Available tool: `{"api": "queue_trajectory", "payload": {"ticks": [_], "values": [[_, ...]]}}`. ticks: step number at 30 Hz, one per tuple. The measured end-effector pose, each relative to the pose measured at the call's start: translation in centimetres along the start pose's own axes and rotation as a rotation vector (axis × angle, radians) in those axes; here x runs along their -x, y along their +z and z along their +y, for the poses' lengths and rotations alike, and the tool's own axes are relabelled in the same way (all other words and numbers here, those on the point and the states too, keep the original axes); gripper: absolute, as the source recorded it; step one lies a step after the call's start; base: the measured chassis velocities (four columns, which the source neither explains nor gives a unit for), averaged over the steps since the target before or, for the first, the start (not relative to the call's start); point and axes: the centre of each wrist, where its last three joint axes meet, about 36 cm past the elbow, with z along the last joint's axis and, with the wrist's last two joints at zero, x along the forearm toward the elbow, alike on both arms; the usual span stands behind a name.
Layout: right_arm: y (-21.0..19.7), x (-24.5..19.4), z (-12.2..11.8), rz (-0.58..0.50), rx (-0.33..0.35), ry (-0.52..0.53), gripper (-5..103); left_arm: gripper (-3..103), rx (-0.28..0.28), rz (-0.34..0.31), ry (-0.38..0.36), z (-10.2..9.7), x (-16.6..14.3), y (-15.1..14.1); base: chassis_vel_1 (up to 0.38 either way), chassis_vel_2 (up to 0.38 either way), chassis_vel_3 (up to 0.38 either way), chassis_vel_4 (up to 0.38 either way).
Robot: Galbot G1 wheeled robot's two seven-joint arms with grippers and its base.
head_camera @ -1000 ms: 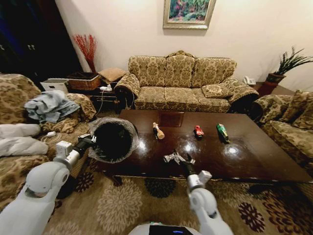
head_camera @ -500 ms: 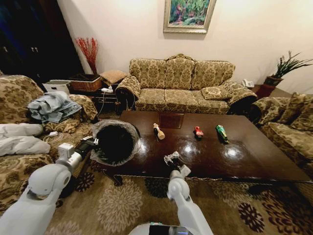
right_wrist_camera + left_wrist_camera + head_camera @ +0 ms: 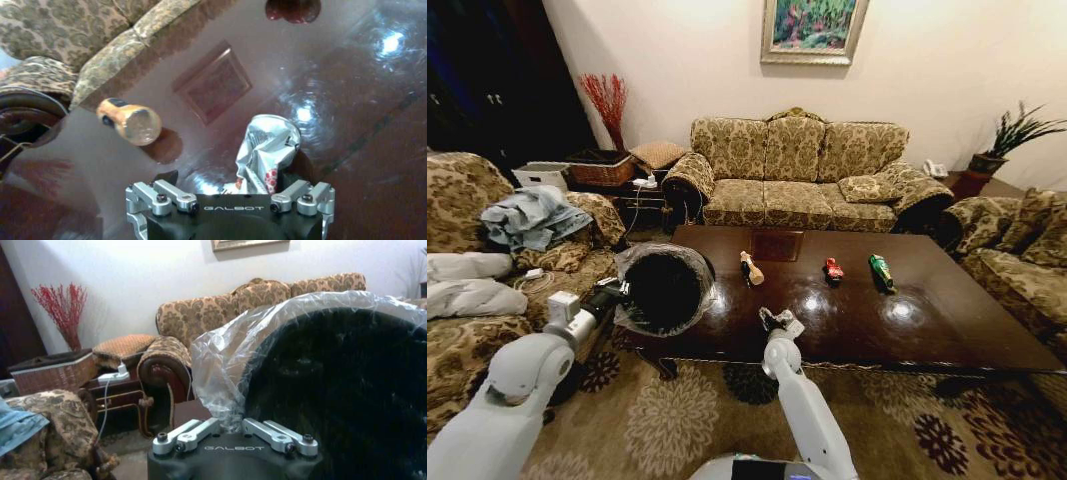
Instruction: Move to the front of the table and place the trash on the table into the trash bin.
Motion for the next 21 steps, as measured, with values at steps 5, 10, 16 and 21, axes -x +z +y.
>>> {"api": "queue_trajectory", "payload": {"ticks": [5, 10, 16, 21], "values": [[-0.32, 0.52, -0.06, 0.027, 0.026, 0.002, 83, 0, -0.011, -0.006, 0.0, -0.06, 0.17, 0.01, 0.0, 0.0, 0.0, 0.0], [-0.4, 0.24, 0.14, 0.052, 0.049, -0.009, 61, 0, -0.015, -0.004, -0.003, -0.04, 0.37, 0.2, 0.0, 0.0, 0.0, 0.0], [-0.74, -0.17, 0.28, 0.071, 0.081, -0.017, 40, 0, -0.021, -0.008, -0.007, -0.08, 0.58, 0.37, 0.0, 0.0, 0.0, 0.0], [-0.9, -0.27, 0.36, 0.078, 0.093, -0.016, 24, 0, -0.023, -0.01, -0.007, -0.1, 0.6, 0.38, 0.0, 0.0, 0.0, 0.0]]}}
